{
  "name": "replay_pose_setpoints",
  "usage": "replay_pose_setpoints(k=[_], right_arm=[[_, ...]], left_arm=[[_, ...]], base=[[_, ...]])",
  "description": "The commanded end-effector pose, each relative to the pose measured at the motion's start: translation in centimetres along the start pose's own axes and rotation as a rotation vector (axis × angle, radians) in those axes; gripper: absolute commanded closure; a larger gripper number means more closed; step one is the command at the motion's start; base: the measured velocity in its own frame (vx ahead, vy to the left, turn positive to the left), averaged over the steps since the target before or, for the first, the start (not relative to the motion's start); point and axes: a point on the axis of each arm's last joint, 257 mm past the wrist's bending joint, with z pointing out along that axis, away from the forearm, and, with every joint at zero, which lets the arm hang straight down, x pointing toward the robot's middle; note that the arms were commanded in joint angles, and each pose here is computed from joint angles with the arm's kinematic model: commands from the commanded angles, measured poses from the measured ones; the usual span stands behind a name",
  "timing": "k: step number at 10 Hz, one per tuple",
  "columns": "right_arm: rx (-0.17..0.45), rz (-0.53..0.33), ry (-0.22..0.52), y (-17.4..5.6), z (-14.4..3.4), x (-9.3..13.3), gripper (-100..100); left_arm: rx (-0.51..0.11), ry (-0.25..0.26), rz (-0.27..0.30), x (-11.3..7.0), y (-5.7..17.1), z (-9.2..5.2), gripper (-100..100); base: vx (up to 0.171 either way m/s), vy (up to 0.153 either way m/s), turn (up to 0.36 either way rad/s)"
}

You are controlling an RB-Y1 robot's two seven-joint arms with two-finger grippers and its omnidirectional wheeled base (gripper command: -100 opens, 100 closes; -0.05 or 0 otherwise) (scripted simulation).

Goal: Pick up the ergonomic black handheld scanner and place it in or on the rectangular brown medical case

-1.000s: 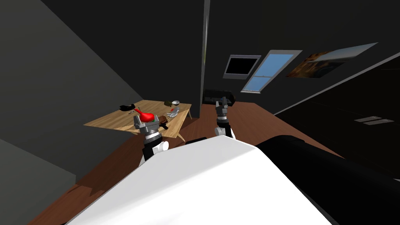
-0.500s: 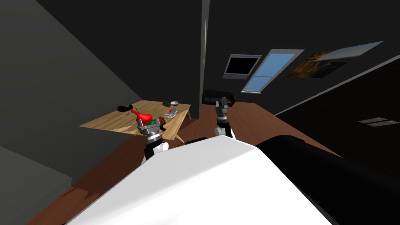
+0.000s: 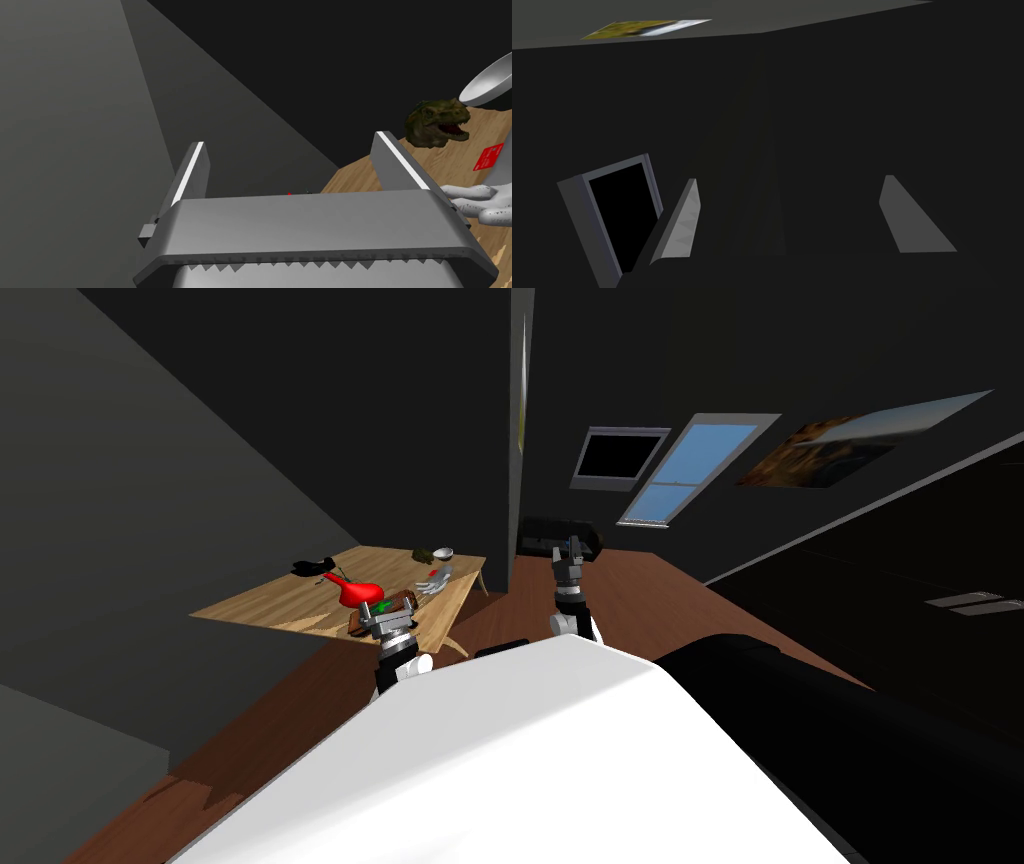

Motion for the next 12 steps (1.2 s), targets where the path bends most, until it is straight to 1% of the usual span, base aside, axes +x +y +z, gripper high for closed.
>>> replay_pose_setpoints(k=[1, 2, 3, 4, 5, 6, 7, 8, 9, 10, 11, 12], right_arm=[[0.0, 0.0, 0.0, 0.0, 0.0, 0.0, 0], [0.0, 0.0, 0.0, 0.0, 0.0, 0.0, 0], [0.0, 0.0, 0.0, 0.0, 0.0, 0.0, 0], [0.0, 0.0, 0.0, 0.0, 0.0, 0.0, 0], [0.0, 0.0, 0.0, 0.0, 0.0, 0.0, 0], [0.0, 0.0, 0.0, 0.0, 0.0, 0.0, 0], [0.0, 0.0, 0.0, 0.0, 0.0, 0.0, 0], [0.0, 0.0, 0.0, 0.0, 0.0, 0.0, 0], [0.0, 0.0, 0.0, 0.0, 0.0, 0.0, 0], [0.0, 0.0, 0.0, 0.0, 0.0, 0.0, 0], [0.0, 0.0, 0.0, 0.0, 0.0, 0.0, 0], [0.0, 0.0, 0.0, 0.0, 0.0, 0.0, 0]], left_arm=[[-0.007, -0.052, -0.056, -2.6, 0.2, -0.9, -100], [-0.024, -0.07, -0.07, -3.4, 0.9, -1.5, -100], [-0.017, -0.097, -0.114, -4.8, 1.0, -1.7, -100], [-0.032, -0.114, -0.115, -5.6, 1.6, -2.2, -100], [-0.021, -0.141, -0.162, -6.9, 1.5, -2.5, -100], [-0.036, -0.158, -0.158, -7.7, 2.1, -3.1, -100], [-0.019, -0.18, -0.206, -8.8, 1.8, -3.2, -100], [-0.036, -0.203, -0.2, -9.8, 2.5, -4.0, -100], [-0.017, -0.226, -0.247, -10.9, 2.2, -4.2, -100], [-0.032, -0.248, -0.241, -11.8, 2.8, -5.0, -100], [-0.011, -0.271, -0.283, -13.0, 2.5, -5.3, -100], [-0.023, -0.29, -0.282, -13.7, 3.0, -6.0, -100]], base=[[0.099, -0.093, -0.01], [0.075, -0.08, 0.009], [0.06, -0.061, -0.006], [0.044, -0.038, -0.002], [0.06, -0.048, -0.012], [0.052, -0.035, -0.001], [0.059, -0.043, -0.012], [0.052, -0.034, -0.005], [0.057, -0.022, -0.009], [0.047, -0.021, -0.011], [0.068, -0.032, -0.014], [0.066, -0.025, -0.004]])
